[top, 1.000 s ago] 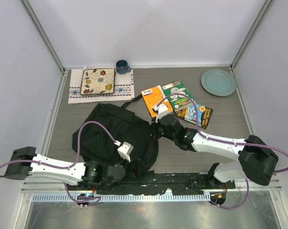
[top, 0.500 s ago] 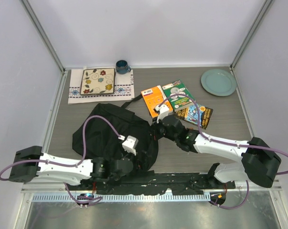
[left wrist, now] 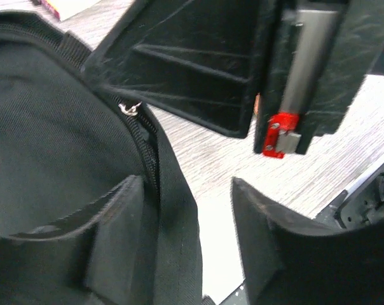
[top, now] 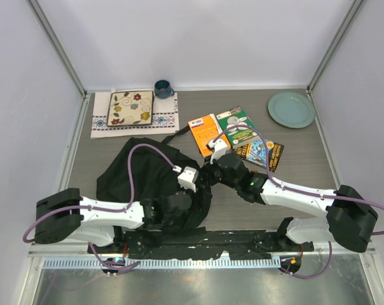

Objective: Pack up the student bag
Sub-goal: Unzip the student bag at the center of the board.

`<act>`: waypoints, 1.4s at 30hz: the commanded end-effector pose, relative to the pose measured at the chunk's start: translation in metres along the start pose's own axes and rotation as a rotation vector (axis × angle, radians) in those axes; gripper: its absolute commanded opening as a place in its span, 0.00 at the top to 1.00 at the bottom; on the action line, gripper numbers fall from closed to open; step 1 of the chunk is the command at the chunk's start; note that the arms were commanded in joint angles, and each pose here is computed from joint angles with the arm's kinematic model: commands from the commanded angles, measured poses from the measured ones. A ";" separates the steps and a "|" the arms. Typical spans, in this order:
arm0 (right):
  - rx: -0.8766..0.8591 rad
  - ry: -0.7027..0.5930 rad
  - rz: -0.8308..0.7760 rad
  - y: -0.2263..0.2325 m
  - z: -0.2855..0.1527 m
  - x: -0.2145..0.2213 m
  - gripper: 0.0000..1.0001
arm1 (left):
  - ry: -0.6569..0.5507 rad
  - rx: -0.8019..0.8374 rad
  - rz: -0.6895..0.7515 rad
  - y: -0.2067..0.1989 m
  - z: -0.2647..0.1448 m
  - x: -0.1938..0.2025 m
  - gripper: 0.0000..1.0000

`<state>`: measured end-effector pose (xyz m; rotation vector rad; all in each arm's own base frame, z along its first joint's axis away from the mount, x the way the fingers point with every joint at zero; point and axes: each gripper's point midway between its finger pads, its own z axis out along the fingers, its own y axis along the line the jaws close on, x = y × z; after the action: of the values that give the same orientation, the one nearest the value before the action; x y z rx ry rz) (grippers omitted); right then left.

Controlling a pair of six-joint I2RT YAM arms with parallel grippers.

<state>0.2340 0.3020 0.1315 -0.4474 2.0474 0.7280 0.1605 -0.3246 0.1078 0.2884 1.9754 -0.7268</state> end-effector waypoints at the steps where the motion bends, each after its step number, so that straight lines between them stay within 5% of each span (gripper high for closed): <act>1: -0.024 -0.078 -0.004 0.008 -0.003 -0.026 1.00 | -0.038 0.056 -0.035 -0.020 0.010 -0.013 0.50; 2: -0.018 -0.082 -0.008 0.007 -0.002 -0.027 1.00 | -0.034 0.057 -0.041 -0.020 0.009 -0.011 0.63; 8: 0.008 -0.076 -0.039 0.005 0.005 -0.032 1.00 | 0.012 0.044 -0.092 -0.002 0.001 0.012 1.00; 24: -0.004 -0.102 -0.065 0.011 0.047 -0.064 0.99 | 0.167 0.168 -0.125 0.008 -0.039 0.068 1.00; 33: -0.216 -0.051 -0.118 0.045 0.076 -0.070 0.99 | 0.146 0.144 -0.158 0.019 -0.049 0.061 1.00; 42: -0.202 0.031 -0.149 0.044 0.115 -0.061 0.99 | 0.112 0.119 -0.179 0.025 -0.059 0.043 1.00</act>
<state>0.2904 0.3929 0.1123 -0.7179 2.0798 0.8298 0.1138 -0.2792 0.0871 0.2082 2.0494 -0.9888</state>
